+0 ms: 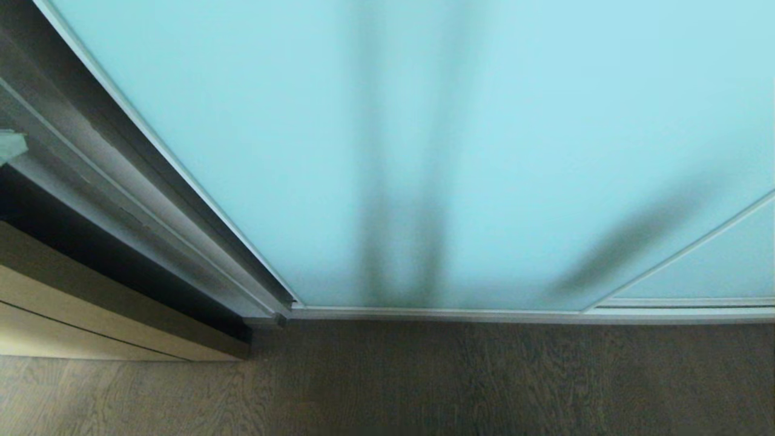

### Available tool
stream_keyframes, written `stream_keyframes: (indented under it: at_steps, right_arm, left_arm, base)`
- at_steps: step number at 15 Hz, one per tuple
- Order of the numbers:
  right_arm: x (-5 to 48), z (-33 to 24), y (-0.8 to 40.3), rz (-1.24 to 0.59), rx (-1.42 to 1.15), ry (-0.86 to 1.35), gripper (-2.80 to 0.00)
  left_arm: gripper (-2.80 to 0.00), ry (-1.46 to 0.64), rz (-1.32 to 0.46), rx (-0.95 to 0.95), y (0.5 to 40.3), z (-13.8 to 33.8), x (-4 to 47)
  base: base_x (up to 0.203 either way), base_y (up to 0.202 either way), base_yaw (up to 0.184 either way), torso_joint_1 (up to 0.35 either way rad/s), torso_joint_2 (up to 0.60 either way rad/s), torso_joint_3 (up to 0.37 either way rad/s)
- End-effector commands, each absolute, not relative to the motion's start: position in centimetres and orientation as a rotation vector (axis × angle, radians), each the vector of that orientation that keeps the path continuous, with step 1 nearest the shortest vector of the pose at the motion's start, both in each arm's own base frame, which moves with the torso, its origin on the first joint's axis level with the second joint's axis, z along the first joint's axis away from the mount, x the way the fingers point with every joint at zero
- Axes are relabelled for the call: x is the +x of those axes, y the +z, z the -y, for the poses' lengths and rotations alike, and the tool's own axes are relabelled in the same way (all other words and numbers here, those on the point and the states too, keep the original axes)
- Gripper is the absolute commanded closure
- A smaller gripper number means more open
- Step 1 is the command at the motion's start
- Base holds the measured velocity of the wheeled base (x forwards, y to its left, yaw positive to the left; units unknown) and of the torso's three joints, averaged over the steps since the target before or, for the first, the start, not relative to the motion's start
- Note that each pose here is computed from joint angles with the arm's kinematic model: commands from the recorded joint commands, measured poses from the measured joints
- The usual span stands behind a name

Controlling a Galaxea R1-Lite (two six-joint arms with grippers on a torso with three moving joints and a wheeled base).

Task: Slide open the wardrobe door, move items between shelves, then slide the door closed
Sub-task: Open the door

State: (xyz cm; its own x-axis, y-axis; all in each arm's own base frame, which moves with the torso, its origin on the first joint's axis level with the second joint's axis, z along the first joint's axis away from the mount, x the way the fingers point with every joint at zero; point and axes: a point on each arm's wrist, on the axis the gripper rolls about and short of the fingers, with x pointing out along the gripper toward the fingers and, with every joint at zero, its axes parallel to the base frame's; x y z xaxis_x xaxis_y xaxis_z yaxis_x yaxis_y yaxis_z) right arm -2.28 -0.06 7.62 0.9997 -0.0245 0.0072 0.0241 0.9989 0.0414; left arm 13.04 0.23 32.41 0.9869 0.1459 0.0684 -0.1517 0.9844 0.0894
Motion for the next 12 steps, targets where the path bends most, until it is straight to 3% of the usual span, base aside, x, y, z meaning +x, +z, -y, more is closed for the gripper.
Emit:
stream_keyframes:
  at_steps: [1,12]
  right_arm:
    - [-2.3,0.1,7.6,0.008,0.042,-0.024,0.0]
    - [-2.3,0.1,7.6,0.007,0.041,-0.024,0.0]
  left_arm:
    - [0.0,0.15,0.054,0.097,32.2,-0.2,14.5]
    - [0.0,0.11,0.064,0.097,31.7,0.5,17.4]
  base:
    - [0.0,0.0,0.0,0.0,0.0,0.0]
    - [0.0,0.0,0.0,0.0,0.0,0.0]
